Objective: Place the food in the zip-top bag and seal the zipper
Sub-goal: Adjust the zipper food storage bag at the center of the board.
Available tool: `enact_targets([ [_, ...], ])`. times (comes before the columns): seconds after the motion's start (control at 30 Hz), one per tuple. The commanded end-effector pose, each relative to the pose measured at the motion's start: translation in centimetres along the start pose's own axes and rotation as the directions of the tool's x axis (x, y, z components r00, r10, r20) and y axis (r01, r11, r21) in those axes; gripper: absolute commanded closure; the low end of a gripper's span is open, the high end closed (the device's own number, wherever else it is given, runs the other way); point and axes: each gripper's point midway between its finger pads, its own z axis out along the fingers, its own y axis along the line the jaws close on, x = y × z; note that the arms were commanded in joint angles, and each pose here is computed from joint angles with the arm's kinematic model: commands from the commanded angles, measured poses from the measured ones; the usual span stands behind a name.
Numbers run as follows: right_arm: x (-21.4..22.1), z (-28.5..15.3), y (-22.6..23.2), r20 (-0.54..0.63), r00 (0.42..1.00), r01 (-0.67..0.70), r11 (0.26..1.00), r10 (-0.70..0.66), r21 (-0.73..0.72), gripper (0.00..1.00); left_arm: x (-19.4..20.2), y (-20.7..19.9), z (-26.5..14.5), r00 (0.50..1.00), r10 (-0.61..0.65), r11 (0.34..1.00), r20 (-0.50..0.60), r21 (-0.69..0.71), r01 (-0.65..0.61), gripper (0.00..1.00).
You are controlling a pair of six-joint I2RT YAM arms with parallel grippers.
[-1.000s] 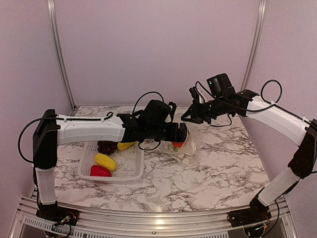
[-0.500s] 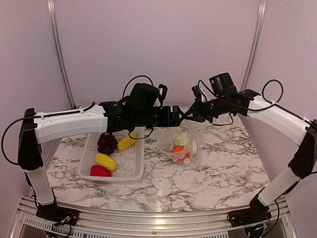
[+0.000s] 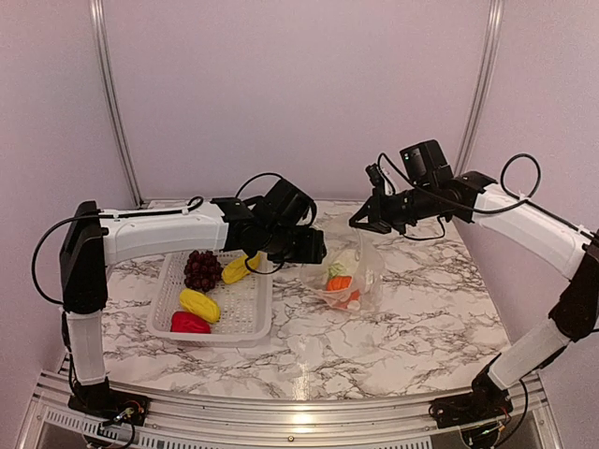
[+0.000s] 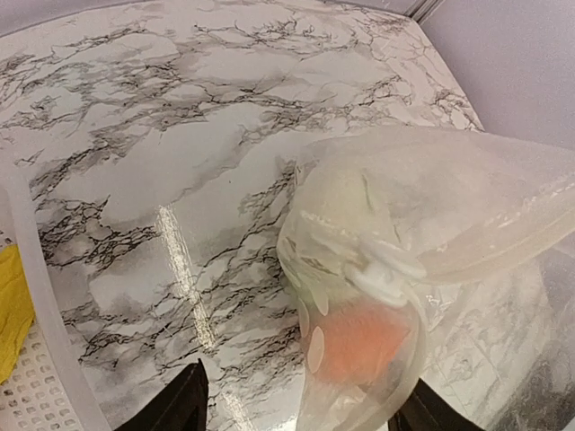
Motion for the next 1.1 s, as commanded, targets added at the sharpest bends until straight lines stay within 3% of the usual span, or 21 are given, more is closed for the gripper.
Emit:
enact_targets([
  [0.0, 0.3, -1.0, 0.7, 0.004, 1.0, 0.027, 1.0, -0.027, -0.006, 1.0, 1.1, -0.5, 1.8, 0.997, 0.017, 1.0, -0.076, -0.009, -0.018, 0.34],
  [0.1, 1.1, -0.9, 0.5, -0.013, 0.999, 0.031, 0.999, -0.03, 0.027, 1.0, 0.9, -0.2, 2.7, 0.996, -0.023, 0.999, -0.081, -0.028, 0.021, 0.51],
  [0.17, 1.9, -0.8, 0.0, -0.031, 0.999, 0.022, 0.997, -0.02, 0.07, 1.0, 0.5, -0.4, 2.7, 0.996, -0.054, 0.998, -0.068, -0.018, 0.053, 0.69],
  [0.27, 3.2, -0.8, -0.7, -0.057, 0.998, 0.012, 0.992, -0.005, 0.125, 0.82, -0.6, -1.2, 2.1, 0.995, -0.097, 0.995, -0.031, 0.015, 0.097, 0.86],
  [0.4, 4.3, -0.9, -0.8, -0.067, 0.998, 0.012, 0.986, -0.001, 0.168, 0.69, -2.6, -2.4, 0.6, 0.983, -0.181, 0.981, 0.024, 0.077, 0.179, 0.94],
  [0.5, 4.9, -1.0, -1.2, -0.08, 0.997, 0.022, 0.978, -0.006, 0.206, 0.69, -4.2, -3.4, -0.5, 0.968, -0.238, 0.964, 0.073, 0.139, 0.227, 1.0],
  [0.73, 4.3, -1.6, -0.6, -0.078, 0.995, 0.071, 0.969, -0.054, 0.237, 0.68, -6.8, -4.9, -1.8, 0.939, -0.324, 0.928, 0.112, 0.228, 0.293, 1.0],
  [0.77, 4.4, -1.6, -1.0, -0.089, 0.994, 0.082, 0.961, -0.06, 0.264, 0.69, -6.9, -5.1, -1.8, 0.938, -0.328, 0.926, 0.111, 0.235, 0.296, 1.0],
  [0.83, 4.2, -1.9, -2.1, -0.099, 0.992, 0.102, 0.939, -0.073, 0.329, 0.83, -6.9, -5.2, -1.7, 0.938, -0.331, 0.924, 0.107, 0.237, 0.299, 1.0],
  [0.93, 2.7, -3.1, -2.9, -0.051, 0.992, 0.123, 0.903, -0.111, 0.413, 0.96, -6.6, -5.1, -1.4, 0.938, -0.335, 0.923, 0.093, 0.233, 0.306, 1.0],
  [1.07, 0.8, -3.8, -3.0, -0.015, 0.983, 0.167, 0.869, -0.181, 0.465, 0.96, -6.2, -4.9, -0.9, 0.941, -0.33, 0.924, 0.076, 0.23, 0.305, 1.0],
])
